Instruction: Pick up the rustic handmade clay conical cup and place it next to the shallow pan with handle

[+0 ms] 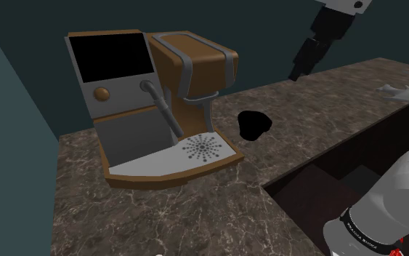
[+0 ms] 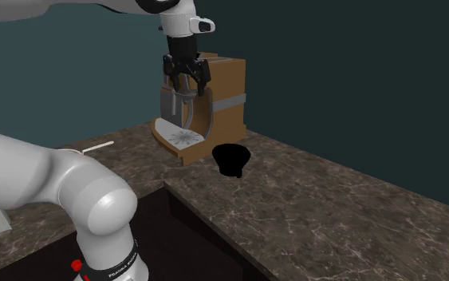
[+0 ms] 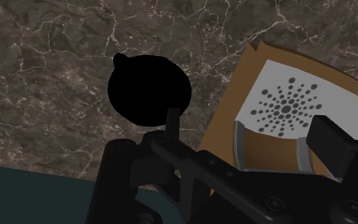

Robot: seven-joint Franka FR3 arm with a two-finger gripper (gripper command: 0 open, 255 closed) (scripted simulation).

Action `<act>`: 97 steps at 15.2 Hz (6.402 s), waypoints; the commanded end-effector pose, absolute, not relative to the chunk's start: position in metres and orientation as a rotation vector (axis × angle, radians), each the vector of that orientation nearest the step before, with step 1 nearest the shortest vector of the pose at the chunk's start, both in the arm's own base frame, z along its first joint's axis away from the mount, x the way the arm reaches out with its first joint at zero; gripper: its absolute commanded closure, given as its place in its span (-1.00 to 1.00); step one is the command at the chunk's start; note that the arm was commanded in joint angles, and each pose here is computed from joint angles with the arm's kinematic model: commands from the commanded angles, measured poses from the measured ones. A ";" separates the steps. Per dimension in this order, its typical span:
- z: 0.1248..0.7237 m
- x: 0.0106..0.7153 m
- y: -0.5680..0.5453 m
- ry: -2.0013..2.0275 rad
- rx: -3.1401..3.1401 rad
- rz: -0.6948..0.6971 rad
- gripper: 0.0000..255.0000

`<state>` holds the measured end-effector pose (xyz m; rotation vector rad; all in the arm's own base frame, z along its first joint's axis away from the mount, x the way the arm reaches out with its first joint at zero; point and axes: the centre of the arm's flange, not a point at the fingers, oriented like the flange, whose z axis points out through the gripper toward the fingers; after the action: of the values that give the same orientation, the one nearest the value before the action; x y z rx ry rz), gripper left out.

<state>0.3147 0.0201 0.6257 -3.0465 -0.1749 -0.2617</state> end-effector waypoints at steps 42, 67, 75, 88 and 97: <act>0.342 0.447 0.074 -0.392 -3.409 -0.220 1.00; 0.448 0.447 0.074 -0.392 -3.409 -0.220 1.00; 0.490 0.447 0.074 -0.392 -3.409 -0.220 1.00; 0.512 0.364 0.139 -0.392 -3.409 -0.220 1.00; 0.512 0.271 0.213 -0.392 -3.409 -0.220 1.00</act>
<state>0.2819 0.2051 0.5113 -3.4088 -0.3940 -0.2202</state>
